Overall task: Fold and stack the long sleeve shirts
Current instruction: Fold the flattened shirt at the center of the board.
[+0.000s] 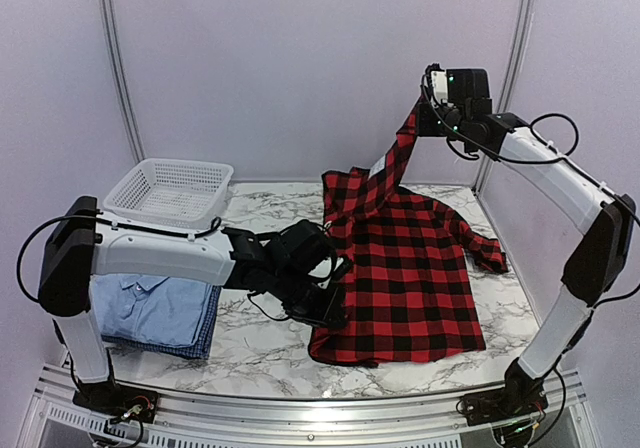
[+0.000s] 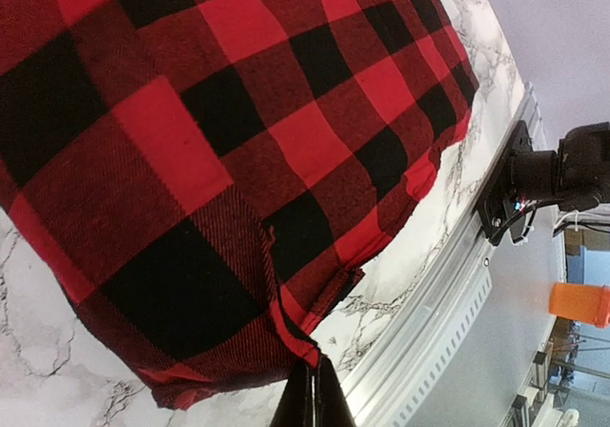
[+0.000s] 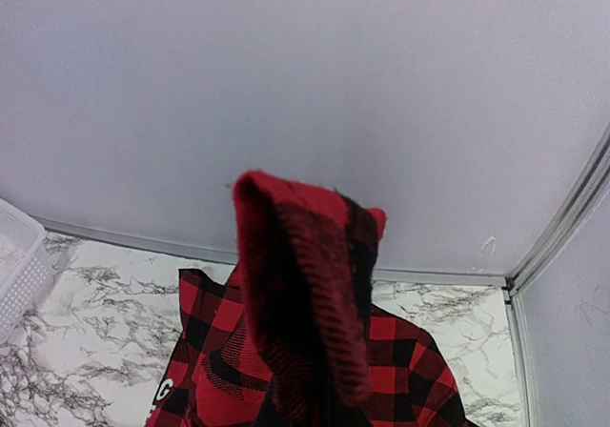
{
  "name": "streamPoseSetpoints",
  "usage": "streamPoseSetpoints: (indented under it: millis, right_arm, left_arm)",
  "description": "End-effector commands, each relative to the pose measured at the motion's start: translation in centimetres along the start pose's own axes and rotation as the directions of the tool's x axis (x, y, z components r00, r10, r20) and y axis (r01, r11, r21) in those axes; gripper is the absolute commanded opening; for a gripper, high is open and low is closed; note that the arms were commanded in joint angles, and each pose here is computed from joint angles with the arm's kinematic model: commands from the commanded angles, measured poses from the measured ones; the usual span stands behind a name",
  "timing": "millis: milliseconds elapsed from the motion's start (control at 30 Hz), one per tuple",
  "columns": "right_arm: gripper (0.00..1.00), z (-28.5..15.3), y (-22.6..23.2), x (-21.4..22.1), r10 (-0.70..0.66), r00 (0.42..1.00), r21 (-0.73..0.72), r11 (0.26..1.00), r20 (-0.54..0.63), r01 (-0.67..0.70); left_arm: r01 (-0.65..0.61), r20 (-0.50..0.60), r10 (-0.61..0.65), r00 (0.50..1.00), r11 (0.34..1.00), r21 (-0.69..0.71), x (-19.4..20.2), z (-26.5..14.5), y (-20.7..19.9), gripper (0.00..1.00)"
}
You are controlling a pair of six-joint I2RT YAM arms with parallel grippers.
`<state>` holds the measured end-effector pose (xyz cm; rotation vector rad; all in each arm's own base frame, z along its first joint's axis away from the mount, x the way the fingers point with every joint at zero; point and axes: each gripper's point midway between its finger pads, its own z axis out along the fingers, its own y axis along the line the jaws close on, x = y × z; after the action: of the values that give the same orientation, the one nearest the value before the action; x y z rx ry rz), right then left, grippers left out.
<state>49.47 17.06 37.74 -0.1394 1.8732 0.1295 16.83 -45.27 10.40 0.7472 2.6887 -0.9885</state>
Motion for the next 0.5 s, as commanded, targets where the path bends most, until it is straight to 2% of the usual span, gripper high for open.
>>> streamPoseSetpoints:
  millis: [0, 467]
  right_arm:
    - [0.00, -1.2, -1.4, -1.0, 0.014, 0.999, 0.025, 1.000, 0.044, -0.015]
    - [0.00, -1.8, -1.9, 1.3, 0.000, 1.000, 0.037, 0.999, -0.004, 0.000]
  left_arm:
    - [-0.050, -0.093, 0.054, 0.994, 0.998, 0.039, 1.3, 0.9, -0.9, 0.00]
    - [-0.061, -0.170, 0.075, 0.983, 0.994, 0.087, 2.2, 3.9, -2.2, 0.00]
